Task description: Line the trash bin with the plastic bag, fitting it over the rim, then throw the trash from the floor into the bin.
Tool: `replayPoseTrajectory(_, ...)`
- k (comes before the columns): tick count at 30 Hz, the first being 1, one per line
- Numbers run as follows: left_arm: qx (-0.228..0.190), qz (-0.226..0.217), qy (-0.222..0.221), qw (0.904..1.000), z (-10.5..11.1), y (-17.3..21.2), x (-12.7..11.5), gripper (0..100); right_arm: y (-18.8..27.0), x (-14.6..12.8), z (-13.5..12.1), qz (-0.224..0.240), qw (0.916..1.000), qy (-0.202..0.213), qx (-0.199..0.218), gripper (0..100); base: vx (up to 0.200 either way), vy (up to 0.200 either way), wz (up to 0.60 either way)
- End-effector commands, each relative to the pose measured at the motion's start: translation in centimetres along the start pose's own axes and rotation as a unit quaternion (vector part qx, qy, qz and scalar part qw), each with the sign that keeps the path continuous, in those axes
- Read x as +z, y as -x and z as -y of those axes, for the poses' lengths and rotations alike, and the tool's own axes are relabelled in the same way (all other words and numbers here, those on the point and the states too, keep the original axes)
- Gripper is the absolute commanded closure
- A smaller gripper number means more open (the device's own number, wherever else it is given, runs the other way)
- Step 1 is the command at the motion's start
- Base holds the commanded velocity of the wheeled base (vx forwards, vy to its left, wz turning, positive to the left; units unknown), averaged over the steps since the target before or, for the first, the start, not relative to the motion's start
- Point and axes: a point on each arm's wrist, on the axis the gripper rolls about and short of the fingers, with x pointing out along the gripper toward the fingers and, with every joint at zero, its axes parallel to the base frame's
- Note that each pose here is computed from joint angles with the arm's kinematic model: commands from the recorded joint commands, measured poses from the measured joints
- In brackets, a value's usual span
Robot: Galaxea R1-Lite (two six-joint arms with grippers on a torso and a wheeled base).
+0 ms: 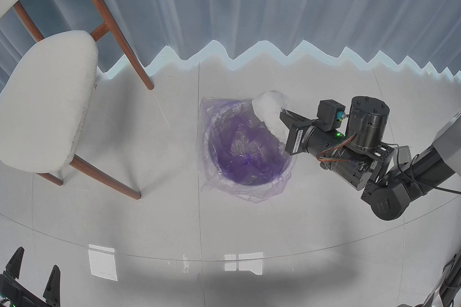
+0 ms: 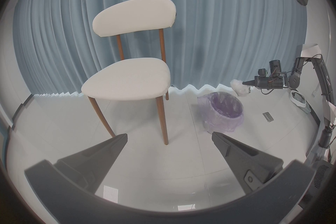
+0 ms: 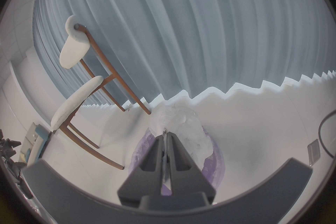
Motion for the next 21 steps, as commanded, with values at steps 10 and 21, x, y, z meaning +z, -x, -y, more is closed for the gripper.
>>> replayPoseTrajectory(10, 0.000, 0.000, 0.000, 1.0000, 0.0, 0.0, -0.4, 0, 0.9, -4.4, 0.3, -0.080, 0.9968, 0.006, 0.001, 100, 0.200, 0.000, 0.00)
replayPoseTrajectory(21, 0.000, 0.001, -0.001, 1.0000, 0.0, 0.0, -0.4, 0, -1.0, -9.3, -0.2, -0.139, 0.9898, 0.025, 0.018, 100, 0.145, 0.000, 0.00)
